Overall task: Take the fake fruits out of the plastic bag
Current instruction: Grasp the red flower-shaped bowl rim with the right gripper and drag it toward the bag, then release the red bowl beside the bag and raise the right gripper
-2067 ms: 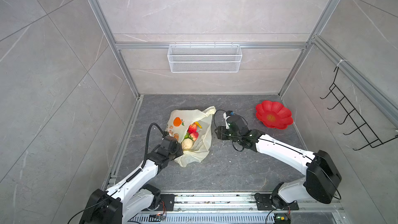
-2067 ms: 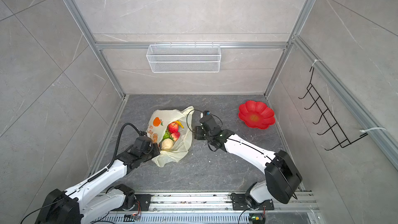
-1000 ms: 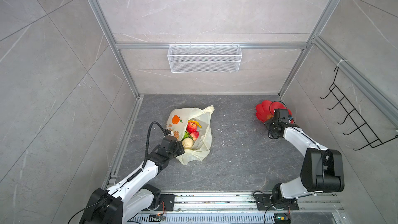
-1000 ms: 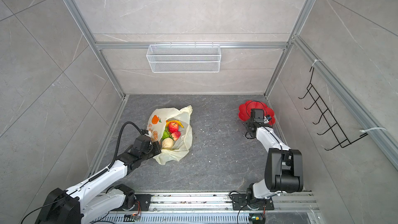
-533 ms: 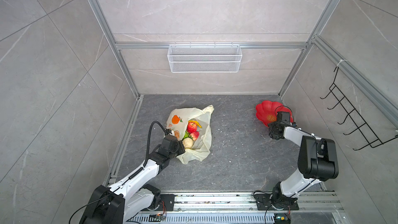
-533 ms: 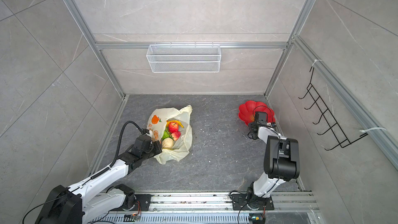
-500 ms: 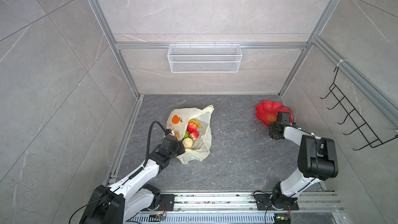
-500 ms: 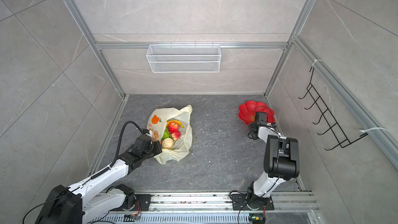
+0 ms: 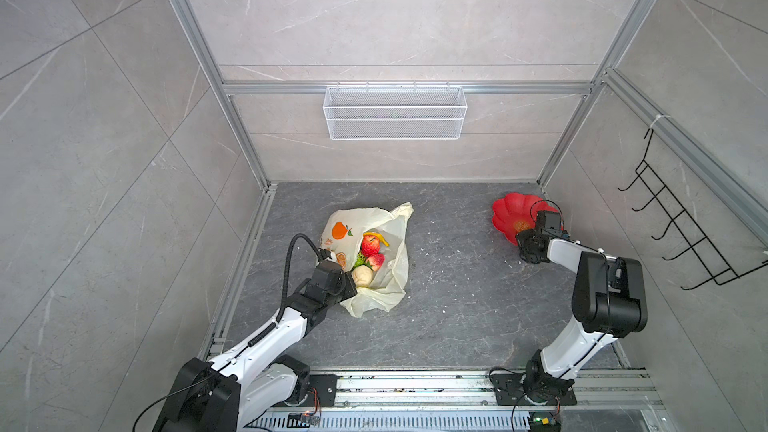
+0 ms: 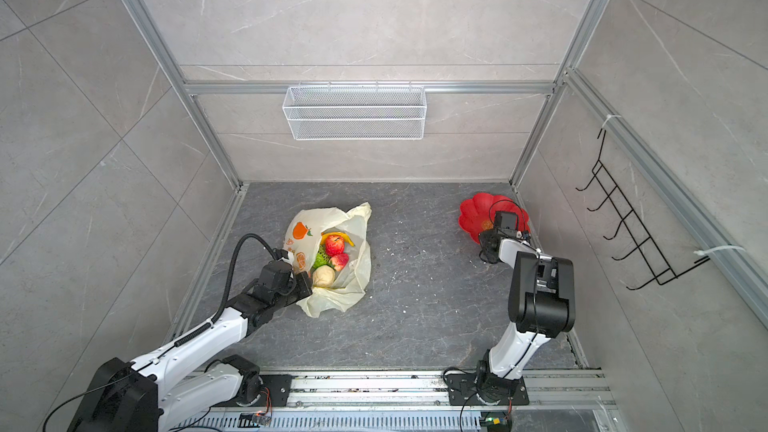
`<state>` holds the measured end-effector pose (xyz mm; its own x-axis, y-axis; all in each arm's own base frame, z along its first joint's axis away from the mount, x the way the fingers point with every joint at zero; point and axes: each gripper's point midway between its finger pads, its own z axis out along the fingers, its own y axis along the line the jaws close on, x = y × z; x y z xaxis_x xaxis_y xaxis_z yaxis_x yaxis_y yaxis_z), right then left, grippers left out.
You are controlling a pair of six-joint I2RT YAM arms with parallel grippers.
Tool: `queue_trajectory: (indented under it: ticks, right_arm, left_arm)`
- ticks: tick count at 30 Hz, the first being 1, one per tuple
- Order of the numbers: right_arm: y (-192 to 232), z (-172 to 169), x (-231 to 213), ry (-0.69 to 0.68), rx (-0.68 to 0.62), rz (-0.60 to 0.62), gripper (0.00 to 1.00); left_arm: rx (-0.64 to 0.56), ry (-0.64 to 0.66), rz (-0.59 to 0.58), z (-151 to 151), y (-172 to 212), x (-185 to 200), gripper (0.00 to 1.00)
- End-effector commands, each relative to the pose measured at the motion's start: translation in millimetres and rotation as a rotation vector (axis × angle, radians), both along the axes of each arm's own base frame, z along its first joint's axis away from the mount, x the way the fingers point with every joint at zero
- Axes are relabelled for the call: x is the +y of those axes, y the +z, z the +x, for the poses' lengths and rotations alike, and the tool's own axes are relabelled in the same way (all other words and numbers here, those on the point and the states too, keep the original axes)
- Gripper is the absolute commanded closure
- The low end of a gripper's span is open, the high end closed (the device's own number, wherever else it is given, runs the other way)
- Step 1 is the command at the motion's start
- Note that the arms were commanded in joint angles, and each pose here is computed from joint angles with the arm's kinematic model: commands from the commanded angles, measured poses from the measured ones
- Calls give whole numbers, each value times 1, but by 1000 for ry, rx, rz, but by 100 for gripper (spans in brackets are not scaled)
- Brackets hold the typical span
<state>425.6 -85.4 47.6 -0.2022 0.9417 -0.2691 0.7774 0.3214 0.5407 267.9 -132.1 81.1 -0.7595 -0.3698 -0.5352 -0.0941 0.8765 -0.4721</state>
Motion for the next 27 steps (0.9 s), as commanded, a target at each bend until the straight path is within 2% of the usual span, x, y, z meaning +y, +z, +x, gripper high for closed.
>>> queue_trajectory:
  ticks: [1, 9, 16, 27]
  right_arm:
    - [4, -7, 21, 98, -11, 25, 94]
    - [6, -41, 87, 357, 29, 39, 99]
    - [6, -83, 139, 537, 39, 108, 100]
    - [-8, -158, 198, 745, 127, 163, 100]
  left_arm:
    - [-49, -1, -2, 5, 16, -1, 100]
    - [-46, 29, 18, 8, 20, 5, 100]
    - [-42, 50, 44, 8, 23, 10, 100]
    - [-42, 74, 69, 8, 24, 16, 100]
